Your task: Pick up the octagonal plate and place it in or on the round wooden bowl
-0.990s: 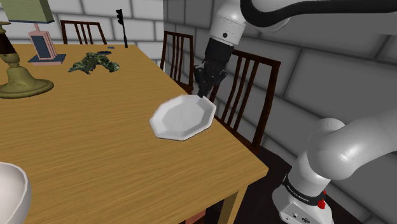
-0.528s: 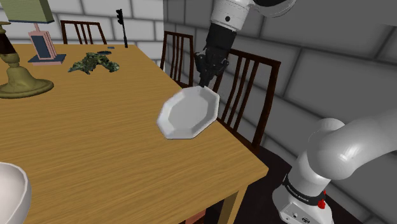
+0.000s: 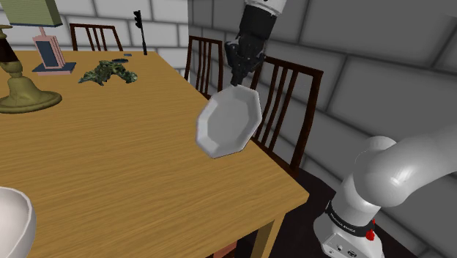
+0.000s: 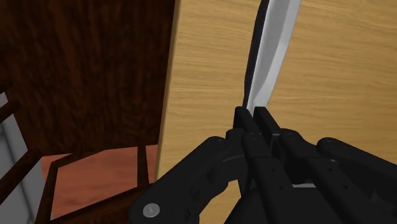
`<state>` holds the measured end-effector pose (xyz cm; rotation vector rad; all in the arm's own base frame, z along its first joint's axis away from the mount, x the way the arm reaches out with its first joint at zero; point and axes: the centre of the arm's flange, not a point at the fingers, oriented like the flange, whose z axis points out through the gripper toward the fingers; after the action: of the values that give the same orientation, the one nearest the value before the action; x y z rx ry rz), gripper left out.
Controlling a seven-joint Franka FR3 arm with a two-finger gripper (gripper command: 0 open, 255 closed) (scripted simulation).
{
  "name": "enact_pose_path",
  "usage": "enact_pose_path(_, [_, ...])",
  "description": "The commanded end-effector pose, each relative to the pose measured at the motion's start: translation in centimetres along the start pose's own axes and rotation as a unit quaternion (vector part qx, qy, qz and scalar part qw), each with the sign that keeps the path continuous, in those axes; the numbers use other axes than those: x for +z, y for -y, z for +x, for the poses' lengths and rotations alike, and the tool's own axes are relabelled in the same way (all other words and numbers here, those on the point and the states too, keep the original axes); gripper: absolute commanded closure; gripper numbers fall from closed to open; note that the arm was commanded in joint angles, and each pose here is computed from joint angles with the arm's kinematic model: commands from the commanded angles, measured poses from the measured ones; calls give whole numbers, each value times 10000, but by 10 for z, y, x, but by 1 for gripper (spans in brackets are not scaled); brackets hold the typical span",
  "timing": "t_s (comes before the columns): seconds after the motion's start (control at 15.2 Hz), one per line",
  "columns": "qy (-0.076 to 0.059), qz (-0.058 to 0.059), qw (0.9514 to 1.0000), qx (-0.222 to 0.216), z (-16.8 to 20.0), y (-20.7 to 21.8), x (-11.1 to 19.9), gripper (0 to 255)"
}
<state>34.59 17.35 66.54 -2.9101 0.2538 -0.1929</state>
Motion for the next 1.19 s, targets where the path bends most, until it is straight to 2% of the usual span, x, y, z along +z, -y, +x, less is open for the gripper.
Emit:
enact_pose_path(0.0, [1, -1, 10000, 0, -3, 14, -1, 255])
enact_pose_path(1.12, [1, -1, 10000, 0, -55, 229, 31, 255])
